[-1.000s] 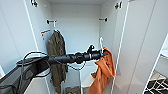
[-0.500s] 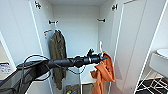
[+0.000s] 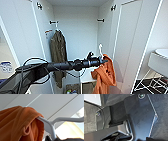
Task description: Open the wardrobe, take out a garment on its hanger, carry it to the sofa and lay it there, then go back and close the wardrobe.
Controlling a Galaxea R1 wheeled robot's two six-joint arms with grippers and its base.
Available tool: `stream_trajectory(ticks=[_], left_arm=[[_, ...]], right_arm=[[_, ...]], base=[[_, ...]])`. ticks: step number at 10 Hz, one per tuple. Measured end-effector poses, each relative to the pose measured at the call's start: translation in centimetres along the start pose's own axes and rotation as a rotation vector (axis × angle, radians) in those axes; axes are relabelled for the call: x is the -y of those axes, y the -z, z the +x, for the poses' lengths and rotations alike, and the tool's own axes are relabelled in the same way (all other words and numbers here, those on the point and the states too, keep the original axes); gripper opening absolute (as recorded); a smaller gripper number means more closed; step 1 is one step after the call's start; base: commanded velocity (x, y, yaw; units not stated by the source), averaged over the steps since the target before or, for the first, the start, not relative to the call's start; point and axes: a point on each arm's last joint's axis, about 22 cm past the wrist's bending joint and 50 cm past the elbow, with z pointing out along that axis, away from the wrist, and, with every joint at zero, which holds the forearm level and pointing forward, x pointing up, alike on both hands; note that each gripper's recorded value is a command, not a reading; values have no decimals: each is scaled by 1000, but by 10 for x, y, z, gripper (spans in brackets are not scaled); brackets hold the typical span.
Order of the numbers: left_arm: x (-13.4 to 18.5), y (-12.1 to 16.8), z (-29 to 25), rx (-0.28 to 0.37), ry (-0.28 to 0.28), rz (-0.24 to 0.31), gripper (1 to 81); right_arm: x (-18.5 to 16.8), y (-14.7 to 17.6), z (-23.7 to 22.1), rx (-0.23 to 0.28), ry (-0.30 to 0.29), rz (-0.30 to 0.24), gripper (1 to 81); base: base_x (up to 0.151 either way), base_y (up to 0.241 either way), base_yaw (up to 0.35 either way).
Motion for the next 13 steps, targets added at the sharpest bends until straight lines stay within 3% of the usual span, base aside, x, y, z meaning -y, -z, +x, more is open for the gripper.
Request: stream_trajectory(ticks=[5,9,11,13], left_arm=[[13,15,-44,22,2,-30,10],[38,35,-81,41,9,-11,10],[52,47,-106,80,-5,25,10],[48,47,-118,96,6,14,10]], right_arm=[[0,0,3,-12,0,0,811],[1,0,6,-16,1,0,811],[1,0,6,-16,1,1,811],[1,0,8,-18,2,1,811]], base=[[0,0,0],[0,0,0],[0,0,0],[0,0,0]])
